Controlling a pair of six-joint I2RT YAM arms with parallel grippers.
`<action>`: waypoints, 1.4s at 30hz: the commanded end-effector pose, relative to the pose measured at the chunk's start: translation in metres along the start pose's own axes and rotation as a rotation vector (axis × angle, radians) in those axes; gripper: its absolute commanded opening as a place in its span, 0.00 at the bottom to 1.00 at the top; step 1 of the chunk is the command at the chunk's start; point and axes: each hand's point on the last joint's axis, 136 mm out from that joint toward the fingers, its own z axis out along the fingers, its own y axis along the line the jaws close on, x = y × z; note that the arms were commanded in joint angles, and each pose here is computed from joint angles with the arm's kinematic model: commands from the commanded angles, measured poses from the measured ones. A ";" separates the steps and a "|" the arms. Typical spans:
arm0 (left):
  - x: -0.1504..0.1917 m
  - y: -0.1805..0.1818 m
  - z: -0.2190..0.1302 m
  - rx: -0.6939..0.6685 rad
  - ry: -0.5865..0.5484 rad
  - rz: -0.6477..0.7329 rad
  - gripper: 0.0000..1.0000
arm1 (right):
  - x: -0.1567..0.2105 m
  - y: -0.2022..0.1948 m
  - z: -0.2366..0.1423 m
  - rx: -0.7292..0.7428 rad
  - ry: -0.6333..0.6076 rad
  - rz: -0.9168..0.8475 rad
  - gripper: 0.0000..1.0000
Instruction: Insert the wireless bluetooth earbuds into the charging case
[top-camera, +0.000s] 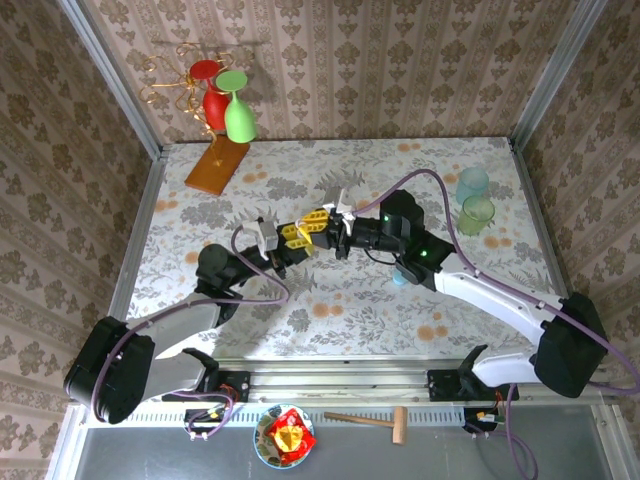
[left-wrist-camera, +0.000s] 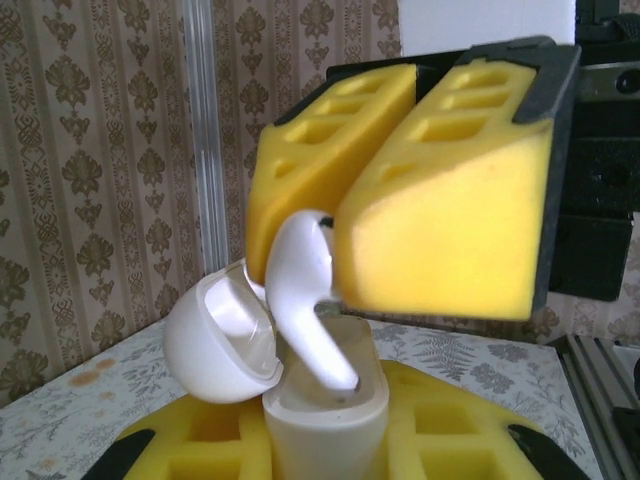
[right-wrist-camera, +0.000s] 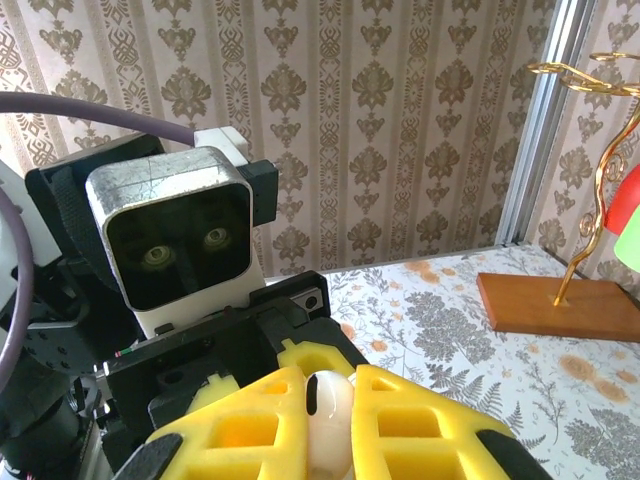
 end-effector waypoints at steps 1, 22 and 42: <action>-0.018 0.002 0.007 -0.003 -0.048 -0.016 0.00 | -0.018 -0.005 0.004 0.030 -0.048 -0.057 0.12; -0.015 0.015 0.007 -0.074 -0.047 -0.033 0.00 | -0.034 -0.006 -0.016 0.112 -0.085 -0.056 0.55; -0.012 0.003 0.005 -0.014 -0.041 0.100 0.00 | 0.008 -0.026 -0.019 0.226 0.077 0.038 0.71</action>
